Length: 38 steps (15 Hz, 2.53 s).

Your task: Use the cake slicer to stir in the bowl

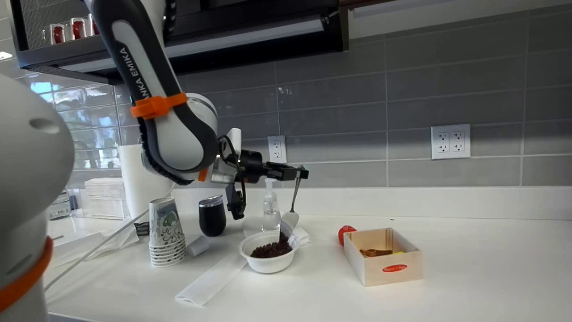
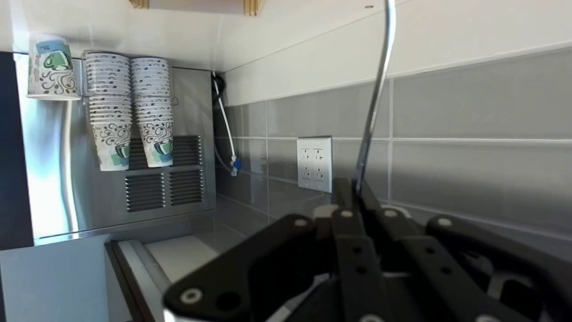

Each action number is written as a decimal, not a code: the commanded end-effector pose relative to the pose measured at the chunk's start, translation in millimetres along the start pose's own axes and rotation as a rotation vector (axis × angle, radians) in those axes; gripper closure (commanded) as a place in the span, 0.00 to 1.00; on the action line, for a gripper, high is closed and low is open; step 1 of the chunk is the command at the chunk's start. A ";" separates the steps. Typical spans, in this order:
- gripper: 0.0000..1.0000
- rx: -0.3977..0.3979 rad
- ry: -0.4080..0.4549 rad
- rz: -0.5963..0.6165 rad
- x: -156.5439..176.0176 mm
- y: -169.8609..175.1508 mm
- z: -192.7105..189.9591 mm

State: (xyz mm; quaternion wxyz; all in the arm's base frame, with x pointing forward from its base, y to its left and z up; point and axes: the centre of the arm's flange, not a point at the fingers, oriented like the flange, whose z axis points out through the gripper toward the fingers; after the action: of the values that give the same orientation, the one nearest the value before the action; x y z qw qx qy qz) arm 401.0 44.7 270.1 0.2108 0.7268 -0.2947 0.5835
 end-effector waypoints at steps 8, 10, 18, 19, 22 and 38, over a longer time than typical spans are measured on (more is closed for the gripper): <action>0.99 -0.019 0.016 -0.063 -11.3 13.9 -8.3; 0.99 -0.019 -0.008 -0.079 -12.5 14.1 -11.8; 0.99 0.010 -0.127 -0.085 -16.3 5.4 -27.4; 0.99 0.013 -0.131 -0.073 -15.8 4.3 -28.2; 0.99 0.029 -0.111 -0.039 -19.0 2.1 -29.1; 0.99 -0.002 0.066 -0.072 -33.4 7.7 -5.0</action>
State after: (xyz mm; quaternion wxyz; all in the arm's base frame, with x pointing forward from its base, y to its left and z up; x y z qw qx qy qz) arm 386.0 53.3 248.3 0.2356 0.7316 -0.2610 0.5841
